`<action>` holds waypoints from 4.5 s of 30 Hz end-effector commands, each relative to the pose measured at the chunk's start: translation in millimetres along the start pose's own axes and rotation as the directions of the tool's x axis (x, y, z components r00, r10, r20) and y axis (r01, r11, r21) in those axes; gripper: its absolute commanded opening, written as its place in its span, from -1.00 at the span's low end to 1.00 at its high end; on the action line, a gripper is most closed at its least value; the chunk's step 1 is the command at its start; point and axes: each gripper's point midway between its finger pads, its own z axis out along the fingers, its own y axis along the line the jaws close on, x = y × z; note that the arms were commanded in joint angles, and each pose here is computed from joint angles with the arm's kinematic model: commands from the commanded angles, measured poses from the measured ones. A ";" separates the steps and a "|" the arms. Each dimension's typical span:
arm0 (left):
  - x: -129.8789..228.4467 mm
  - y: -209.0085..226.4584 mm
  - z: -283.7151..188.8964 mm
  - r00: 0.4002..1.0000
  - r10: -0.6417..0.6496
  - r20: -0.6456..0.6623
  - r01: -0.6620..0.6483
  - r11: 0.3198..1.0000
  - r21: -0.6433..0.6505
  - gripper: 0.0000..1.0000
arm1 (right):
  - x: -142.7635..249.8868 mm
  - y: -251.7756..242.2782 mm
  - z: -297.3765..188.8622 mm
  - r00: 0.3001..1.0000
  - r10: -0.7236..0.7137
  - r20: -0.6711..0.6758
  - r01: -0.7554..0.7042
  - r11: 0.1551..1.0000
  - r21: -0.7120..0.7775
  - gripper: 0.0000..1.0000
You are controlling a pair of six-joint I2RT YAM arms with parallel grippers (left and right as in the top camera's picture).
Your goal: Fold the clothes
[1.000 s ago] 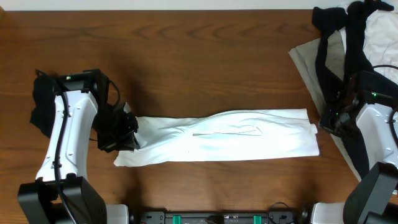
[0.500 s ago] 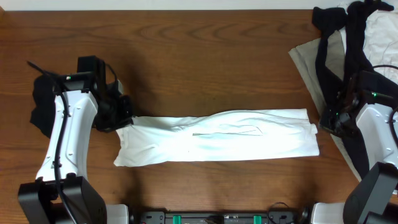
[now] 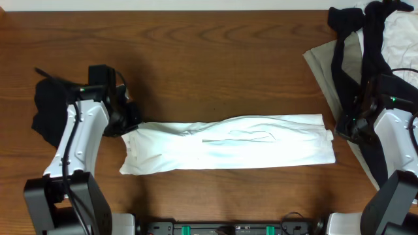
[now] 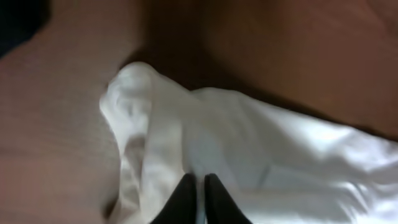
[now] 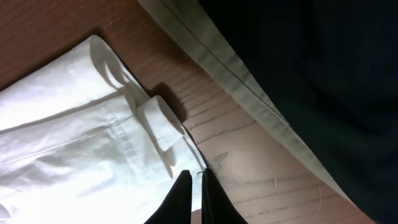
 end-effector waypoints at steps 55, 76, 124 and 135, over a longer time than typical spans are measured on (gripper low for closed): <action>24.0 16.3 46.1 1.000 -0.003 -0.005 0.003 1.000 -0.022 -0.51 | 45.4 32.7 40.4 0.989 -0.034 -0.145 0.005 0.980 -0.198 -0.41; 26.6 16.9 46.1 1.000 -0.004 -0.016 0.004 1.000 -0.025 -0.50 | 53.7 30.7 57.2 0.991 -0.034 -0.129 0.008 0.980 -0.197 -0.34; 26.4 16.9 46.1 1.000 -0.004 -0.015 0.003 1.000 -0.025 -0.50 | -91.6 57.0 -31.5 0.959 0.047 0.279 0.038 0.956 -0.291 -0.97; 26.3 16.9 46.1 1.000 -0.003 -0.015 0.003 1.000 -0.025 -0.50 | -59.1 2.5 -4.1 0.986 0.053 0.160 -0.055 0.998 0.007 -0.95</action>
